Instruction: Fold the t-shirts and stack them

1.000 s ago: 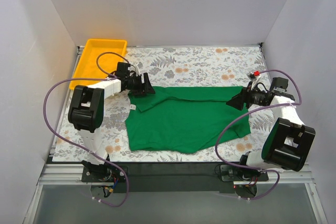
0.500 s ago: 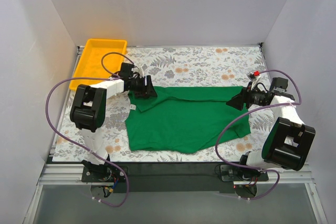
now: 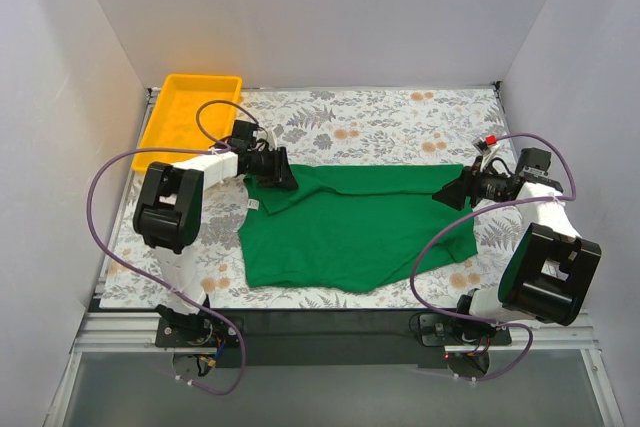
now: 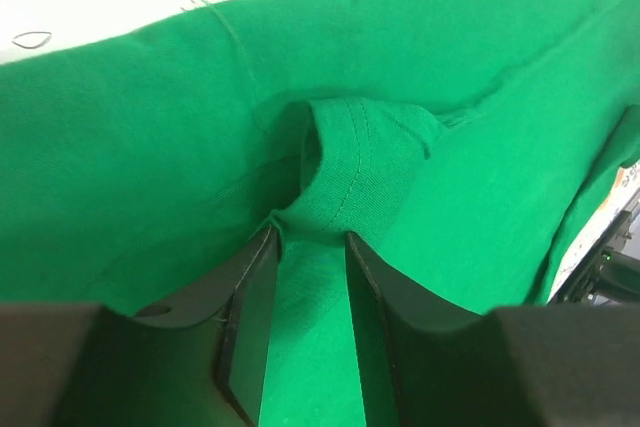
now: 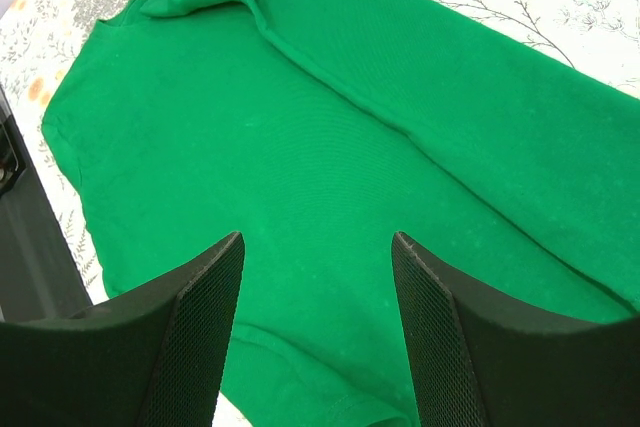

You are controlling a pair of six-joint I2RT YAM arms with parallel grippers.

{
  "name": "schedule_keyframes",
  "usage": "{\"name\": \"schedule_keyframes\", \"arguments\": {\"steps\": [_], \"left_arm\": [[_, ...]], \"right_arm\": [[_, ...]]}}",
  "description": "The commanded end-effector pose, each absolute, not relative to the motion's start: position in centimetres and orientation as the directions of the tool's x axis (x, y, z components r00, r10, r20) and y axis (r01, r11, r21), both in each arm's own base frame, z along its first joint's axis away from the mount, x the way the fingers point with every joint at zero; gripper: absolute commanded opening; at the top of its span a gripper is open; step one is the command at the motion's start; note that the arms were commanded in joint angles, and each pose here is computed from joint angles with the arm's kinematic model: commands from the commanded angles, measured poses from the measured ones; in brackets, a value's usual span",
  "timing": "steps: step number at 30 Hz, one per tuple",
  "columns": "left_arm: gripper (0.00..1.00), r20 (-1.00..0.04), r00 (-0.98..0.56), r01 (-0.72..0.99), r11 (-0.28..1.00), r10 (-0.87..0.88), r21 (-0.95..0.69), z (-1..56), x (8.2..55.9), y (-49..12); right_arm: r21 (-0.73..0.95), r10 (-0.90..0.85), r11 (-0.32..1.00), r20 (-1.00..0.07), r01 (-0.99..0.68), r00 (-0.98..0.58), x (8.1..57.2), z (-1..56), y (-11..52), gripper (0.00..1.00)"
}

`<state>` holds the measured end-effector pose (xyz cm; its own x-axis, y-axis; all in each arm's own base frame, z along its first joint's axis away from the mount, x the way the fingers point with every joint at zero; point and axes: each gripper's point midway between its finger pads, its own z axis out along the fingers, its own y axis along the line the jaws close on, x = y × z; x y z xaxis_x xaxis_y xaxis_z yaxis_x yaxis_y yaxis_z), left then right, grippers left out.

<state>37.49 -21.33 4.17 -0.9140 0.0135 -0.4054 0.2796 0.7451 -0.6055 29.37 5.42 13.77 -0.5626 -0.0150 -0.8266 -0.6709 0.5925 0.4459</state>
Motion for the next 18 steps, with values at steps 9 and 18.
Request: {"name": "schedule_keyframes", "arguments": {"steps": [9,18], "left_arm": [[0.31,-0.462,-0.886,0.364,0.689,0.048,-0.626,8.5,34.0,-22.1],[0.37,-0.355,-0.925,0.357,0.631,0.135,-0.689,7.3,28.2,-23.7]], "right_arm": [[0.460,0.020,0.566,-0.837,-0.684,-0.547,29.0,14.9,5.5,0.67],[0.457,0.027,0.565,-0.842,-0.686,-0.539,29.0,15.3,5.5,0.67]]}}
